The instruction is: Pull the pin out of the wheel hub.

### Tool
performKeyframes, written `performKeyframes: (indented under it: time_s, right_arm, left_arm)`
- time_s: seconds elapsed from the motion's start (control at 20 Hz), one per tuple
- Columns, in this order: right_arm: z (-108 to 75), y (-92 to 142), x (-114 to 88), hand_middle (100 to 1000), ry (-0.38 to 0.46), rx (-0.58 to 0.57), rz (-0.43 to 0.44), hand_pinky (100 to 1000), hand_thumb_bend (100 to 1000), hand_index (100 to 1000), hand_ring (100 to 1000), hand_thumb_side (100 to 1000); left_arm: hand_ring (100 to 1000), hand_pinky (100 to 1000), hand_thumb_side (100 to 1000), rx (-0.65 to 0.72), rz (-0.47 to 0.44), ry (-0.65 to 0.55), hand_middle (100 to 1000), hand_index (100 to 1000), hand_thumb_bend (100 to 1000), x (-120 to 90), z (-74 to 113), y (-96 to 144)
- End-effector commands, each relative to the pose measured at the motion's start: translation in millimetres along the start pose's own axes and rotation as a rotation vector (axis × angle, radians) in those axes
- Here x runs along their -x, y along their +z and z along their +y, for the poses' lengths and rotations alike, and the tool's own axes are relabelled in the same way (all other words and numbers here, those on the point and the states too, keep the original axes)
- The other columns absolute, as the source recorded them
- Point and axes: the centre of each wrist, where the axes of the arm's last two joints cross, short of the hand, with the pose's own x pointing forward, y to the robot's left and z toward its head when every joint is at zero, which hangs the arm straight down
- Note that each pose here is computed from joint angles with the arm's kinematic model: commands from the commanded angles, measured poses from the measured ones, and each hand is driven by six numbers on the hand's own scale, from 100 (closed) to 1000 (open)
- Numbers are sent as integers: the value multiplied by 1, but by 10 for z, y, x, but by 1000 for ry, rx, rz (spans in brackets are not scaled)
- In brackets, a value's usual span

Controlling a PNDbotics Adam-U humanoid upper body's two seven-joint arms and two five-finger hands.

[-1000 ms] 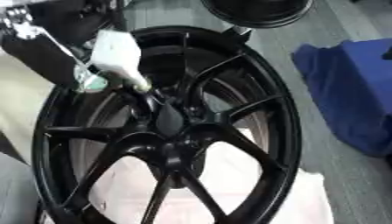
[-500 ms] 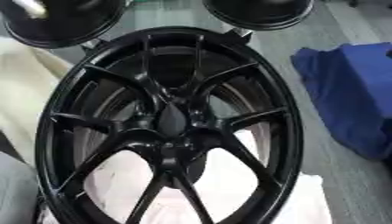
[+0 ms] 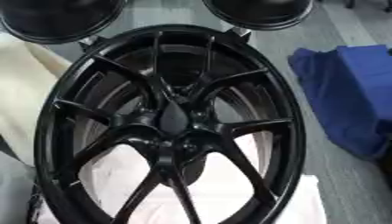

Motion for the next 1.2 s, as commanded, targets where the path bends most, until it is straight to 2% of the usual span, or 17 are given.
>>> performKeyframes:
  time_s: [0.05, 0.1, 0.15, 0.2, 0.3, 0.35, 0.4, 0.5, 0.55, 0.6, 0.65, 0.7, 0.75, 0.85, 1.0, 1.2]
  right_arm:
    - [-39, -38, -85, 502, 13, 3, -36, 771, 100, 601, 567, 479]
    - [-40, -38, -85, 502, 12, 3, -36, 771, 100, 601, 567, 482]
    - [-41, -39, -86, 502, 12, 3, -37, 771, 100, 600, 567, 477]
    - [-41, -40, -87, 502, 11, 2, -38, 771, 100, 600, 567, 477]
    - [-39, -42, -88, 502, 10, -1, -38, 771, 100, 600, 566, 479]
    - [-38, -41, -87, 502, 9, -1, -37, 771, 100, 600, 566, 480]
    - [-37, -41, -87, 502, 9, -1, -36, 771, 100, 600, 566, 480]
    - [-37, -42, -88, 502, 9, -2, -36, 772, 100, 600, 566, 479]
    - [-38, -42, -88, 502, 10, -2, -36, 772, 100, 600, 566, 479]
    - [-39, -42, -88, 502, 10, -2, -37, 772, 100, 600, 566, 478]
    - [-40, -42, -88, 502, 10, -1, -37, 772, 100, 600, 566, 478]
    - [-41, -42, -89, 502, 10, -1, -38, 772, 100, 600, 566, 478]
    - [-42, -44, -90, 502, 10, 0, -39, 772, 100, 600, 566, 476]
    - [-43, -52, -97, 502, 9, -1, -44, 772, 100, 600, 566, 473]
    - [-45, -66, -110, 502, 8, -4, -54, 772, 100, 600, 566, 471]
    - [-39, -77, -119, 502, 1, -9, -63, 772, 100, 601, 566, 468]
  left_arm:
    - [401, 837, 100, -49, 3, -24, 272, 514, 198, 60, 223, 8]
    - [443, 850, 100, -39, 5, -26, 326, 564, 218, 83, 216, 3]
    - [554, 886, 113, -25, 5, -29, 496, 708, 283, 103, 206, -2]
    - [735, 940, 423, -1, 1, -34, 717, 843, 505, 118, 194, -5]
    - [853, 983, 660, 61, -18, -55, 836, 919, 740, 141, 167, -8]
    - [877, 992, 799, 89, -26, -64, 871, 941, 884, 152, 162, -9]
    - [880, 991, 834, 108, -30, -72, 878, 944, 922, 165, 166, -13]
    - [865, 981, 819, 112, -26, -86, 864, 930, 899, 182, 194, -18]
    - [852, 975, 824, 98, -23, -88, 852, 917, 859, 182, 210, -19]
    - [822, 961, 812, 80, -22, -85, 820, 886, 759, 178, 226, -19]
    - [750, 940, 776, 51, -26, -71, 742, 828, 583, 164, 247, -16]
    - [716, 930, 771, 18, -48, -45, 708, 809, 514, 134, 266, -7]
    - [644, 917, 759, -16, -87, -7, 640, 761, 395, 94, 279, 7]
    - [563, 904, 721, -82, -206, 88, 569, 720, 281, 4, 286, 47]
    - [533, 901, 670, -190, -385, 272, 539, 696, 231, -118, 245, 113]
    - [541, 905, 652, -281, -547, 528, 547, 700, 257, -310, 51, 245]
